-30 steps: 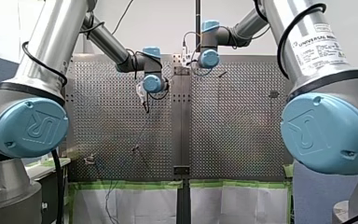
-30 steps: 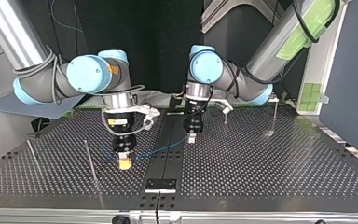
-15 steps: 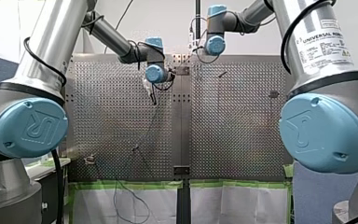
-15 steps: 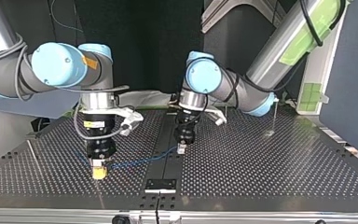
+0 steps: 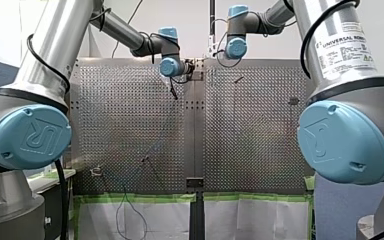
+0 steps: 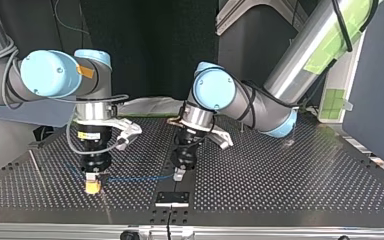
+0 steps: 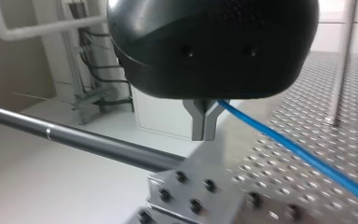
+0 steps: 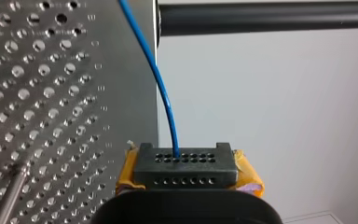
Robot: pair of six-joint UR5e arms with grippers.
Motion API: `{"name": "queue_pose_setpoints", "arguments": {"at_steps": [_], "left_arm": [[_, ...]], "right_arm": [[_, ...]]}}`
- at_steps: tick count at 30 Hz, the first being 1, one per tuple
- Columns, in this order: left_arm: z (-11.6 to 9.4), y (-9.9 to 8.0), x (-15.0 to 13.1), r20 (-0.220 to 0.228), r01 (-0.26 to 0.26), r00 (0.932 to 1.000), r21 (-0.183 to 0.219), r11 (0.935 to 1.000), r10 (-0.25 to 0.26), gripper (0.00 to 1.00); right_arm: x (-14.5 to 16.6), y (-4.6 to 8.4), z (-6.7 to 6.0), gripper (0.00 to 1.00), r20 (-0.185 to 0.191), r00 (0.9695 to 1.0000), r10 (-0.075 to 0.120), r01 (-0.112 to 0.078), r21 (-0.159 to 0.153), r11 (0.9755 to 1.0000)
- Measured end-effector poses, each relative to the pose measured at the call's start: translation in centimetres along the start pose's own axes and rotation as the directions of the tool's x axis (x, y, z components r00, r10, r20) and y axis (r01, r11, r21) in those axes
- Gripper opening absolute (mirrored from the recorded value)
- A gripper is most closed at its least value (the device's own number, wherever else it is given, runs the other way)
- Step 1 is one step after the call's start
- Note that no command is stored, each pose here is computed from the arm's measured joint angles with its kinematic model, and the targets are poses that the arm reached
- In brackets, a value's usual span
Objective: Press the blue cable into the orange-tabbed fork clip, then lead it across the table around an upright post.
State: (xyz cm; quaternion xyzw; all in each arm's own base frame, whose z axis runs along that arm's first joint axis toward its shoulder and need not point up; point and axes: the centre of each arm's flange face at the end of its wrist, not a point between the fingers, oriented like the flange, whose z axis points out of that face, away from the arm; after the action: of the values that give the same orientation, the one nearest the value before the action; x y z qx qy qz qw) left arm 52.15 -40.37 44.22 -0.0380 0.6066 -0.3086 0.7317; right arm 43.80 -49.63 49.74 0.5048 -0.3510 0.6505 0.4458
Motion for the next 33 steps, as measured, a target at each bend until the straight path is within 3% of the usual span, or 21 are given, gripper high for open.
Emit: {"name": "queue_pose_setpoints", "arguments": {"at_steps": [11, 19, 25, 33], "left_arm": [[1.7, -3.2, -2.9, 0.057, 0.084, 0.9945, 0.070, 0.9941, -0.088, 0.00], [2.2, -3.8, -3.5, 0.067, 0.126, 0.9890, 0.085, 0.9884, -0.132, 0.00], [2.5, -4.8, -2.0, 0.034, 0.132, 0.9902, 0.088, 0.9874, -0.135, 0.00], [3.5, -5.5, 0.3, -0.016, 0.161, 0.9869, 0.082, 0.9834, -0.161, 0.00]], "right_arm": [[-0.2, 2.1, 0.6, 0.00, 0.006, 1.0000, 0.002, -0.002, -0.031, 0.9995], [-0.4, 3.8, 1.2, 0.00, 0.008, 1.0000, 0.000, 0.001, -0.058, 0.9983], [-0.6, 5.3, 1.6, 0.00, 0.010, 0.9999, -0.004, 0.005, -0.080, 0.9968], [-0.7, 7.2, 2.1, 0.00, 0.011, 0.9999, -0.006, 0.007, -0.110, 0.9939]]}}
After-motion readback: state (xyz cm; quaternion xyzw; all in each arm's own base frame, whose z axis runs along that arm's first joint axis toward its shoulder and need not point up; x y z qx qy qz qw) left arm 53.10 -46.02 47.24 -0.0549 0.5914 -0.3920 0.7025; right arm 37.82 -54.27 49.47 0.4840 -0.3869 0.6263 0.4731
